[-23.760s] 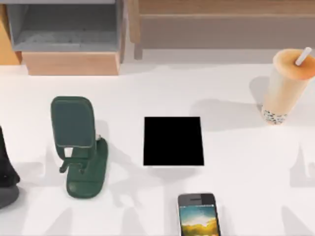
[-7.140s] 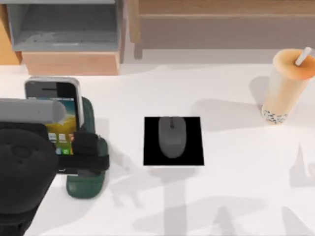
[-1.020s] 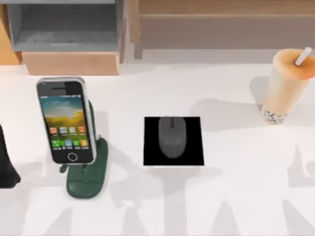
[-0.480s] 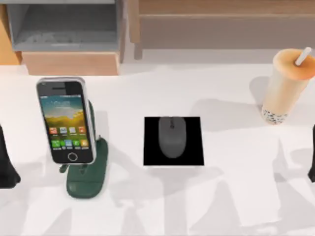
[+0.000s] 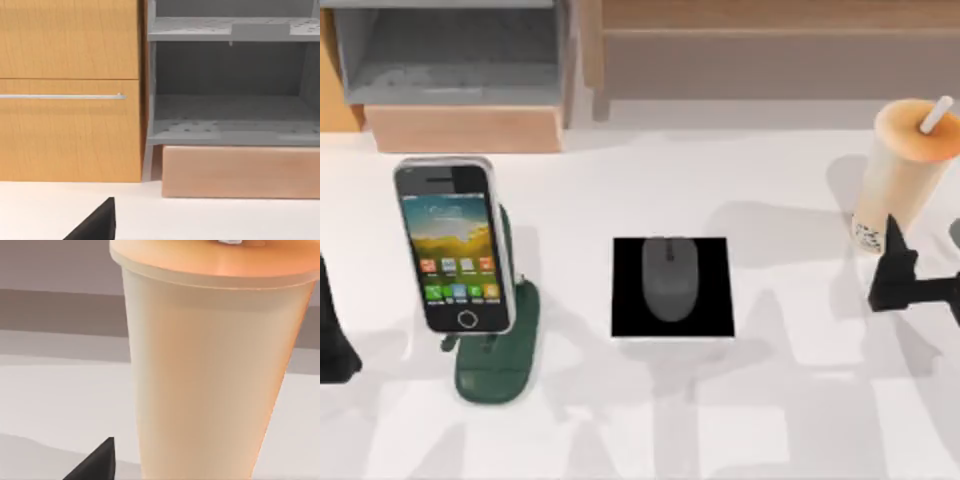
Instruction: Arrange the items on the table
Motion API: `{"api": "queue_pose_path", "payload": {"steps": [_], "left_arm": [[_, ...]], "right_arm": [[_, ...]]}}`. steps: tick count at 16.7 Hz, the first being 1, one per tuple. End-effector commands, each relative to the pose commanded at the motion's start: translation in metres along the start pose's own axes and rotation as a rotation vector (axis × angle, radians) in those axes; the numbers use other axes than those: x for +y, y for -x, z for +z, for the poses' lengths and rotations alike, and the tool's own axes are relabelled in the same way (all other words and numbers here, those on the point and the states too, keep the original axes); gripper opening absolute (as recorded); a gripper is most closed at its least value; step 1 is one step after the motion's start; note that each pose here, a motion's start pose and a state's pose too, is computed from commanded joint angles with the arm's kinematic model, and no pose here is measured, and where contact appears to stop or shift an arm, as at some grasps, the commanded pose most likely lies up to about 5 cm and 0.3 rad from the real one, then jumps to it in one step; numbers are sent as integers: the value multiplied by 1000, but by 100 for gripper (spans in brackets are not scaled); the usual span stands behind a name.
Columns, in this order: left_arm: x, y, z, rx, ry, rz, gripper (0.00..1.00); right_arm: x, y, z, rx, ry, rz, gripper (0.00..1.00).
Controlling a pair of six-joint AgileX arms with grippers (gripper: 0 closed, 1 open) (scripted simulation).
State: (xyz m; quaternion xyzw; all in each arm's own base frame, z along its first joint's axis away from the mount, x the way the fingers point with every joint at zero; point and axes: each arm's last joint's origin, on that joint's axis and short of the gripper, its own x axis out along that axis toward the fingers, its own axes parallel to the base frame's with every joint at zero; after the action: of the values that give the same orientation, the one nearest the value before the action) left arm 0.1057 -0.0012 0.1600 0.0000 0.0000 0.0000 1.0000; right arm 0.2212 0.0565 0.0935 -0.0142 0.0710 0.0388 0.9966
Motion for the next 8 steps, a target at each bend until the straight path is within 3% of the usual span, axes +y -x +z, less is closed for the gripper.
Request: {"api": "queue_pose_path", "payload": {"steps": [4, 8], "left_arm": [[0, 0, 0, 0, 0, 0, 100], [0, 0, 0, 0, 0, 0, 100]], "right_arm": [[19, -35, -8, -101, -9, -66, 100], [26, -47, -10, -143, -18, -95, 100]]}}
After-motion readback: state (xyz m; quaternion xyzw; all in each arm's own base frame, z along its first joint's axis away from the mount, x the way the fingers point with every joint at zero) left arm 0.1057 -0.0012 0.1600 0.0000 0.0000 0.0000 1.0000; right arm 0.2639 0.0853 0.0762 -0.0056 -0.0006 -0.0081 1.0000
